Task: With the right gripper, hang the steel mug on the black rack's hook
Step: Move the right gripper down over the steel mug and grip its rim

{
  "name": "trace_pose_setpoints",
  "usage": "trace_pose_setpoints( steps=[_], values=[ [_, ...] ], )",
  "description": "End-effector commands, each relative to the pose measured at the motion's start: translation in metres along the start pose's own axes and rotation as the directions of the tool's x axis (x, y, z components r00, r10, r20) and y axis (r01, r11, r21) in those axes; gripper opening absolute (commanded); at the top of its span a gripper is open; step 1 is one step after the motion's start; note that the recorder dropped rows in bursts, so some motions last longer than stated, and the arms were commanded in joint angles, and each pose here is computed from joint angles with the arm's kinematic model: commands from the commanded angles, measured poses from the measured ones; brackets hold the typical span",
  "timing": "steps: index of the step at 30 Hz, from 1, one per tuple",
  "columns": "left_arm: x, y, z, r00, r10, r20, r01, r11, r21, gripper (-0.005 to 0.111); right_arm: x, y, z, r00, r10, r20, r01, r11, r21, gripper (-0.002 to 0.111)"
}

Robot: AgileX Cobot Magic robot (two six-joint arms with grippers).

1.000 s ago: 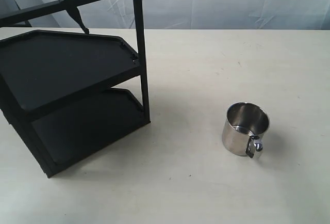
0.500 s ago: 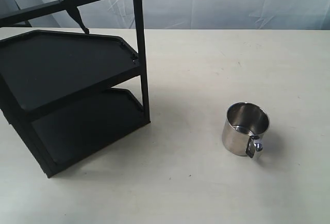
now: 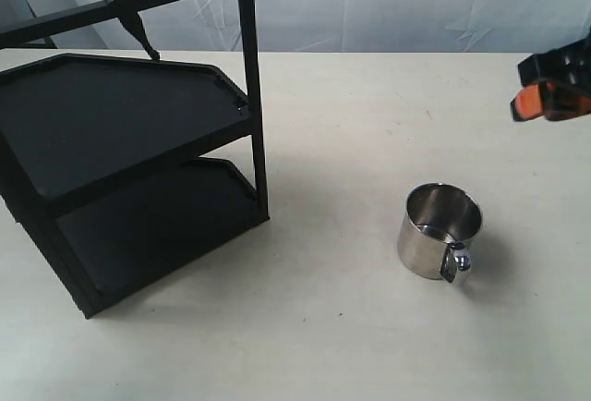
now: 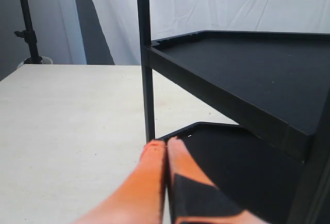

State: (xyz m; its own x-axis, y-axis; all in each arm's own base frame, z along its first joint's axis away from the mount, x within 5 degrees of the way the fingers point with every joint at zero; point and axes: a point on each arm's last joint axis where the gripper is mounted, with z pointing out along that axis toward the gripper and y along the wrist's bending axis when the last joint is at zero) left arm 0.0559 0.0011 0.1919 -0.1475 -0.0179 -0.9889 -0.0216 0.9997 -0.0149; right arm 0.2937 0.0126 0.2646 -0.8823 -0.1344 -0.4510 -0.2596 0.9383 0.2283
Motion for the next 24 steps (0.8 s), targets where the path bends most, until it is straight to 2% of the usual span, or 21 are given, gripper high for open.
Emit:
trace_pose_setpoints(
  steps=[1,8,11,16,19,24],
  values=[
    [0.000,0.000,0.000,1.000,-0.002,0.005,0.002,1.000,0.001,0.001,0.000,0.000,0.041,0.994,-0.025,-0.106,0.018,0.998,-0.066,0.054],
    [0.000,0.000,0.000,1.000,-0.002,0.005,0.002,1.000,0.001,0.001,0.008,0.022,0.086,0.962,-0.119,-0.245,0.092,0.989,-0.120,0.054],
    [0.000,0.000,0.000,1.000,-0.002,0.005,0.002,1.000,0.001,0.001,0.009,0.025,0.094,0.952,-0.164,-0.259,0.144,0.985,-0.093,0.054],
    [0.000,0.000,0.000,1.000,-0.002,0.005,0.002,1.000,0.001,0.001,0.007,0.022,0.096,0.957,-0.152,-0.245,0.143,0.988,-0.054,0.054],
    [0.000,0.000,0.000,1.000,-0.002,0.005,0.002,1.000,0.001,0.001,0.004,0.021,0.096,0.963,-0.156,-0.219,0.151,0.988,-0.040,0.050],
    [0.000,0.000,0.000,1.000,-0.002,0.005,0.002,1.000,0.001,0.001,0.005,0.022,0.097,0.931,-0.291,-0.220,0.282,0.957,-0.069,0.051]
  ],
)
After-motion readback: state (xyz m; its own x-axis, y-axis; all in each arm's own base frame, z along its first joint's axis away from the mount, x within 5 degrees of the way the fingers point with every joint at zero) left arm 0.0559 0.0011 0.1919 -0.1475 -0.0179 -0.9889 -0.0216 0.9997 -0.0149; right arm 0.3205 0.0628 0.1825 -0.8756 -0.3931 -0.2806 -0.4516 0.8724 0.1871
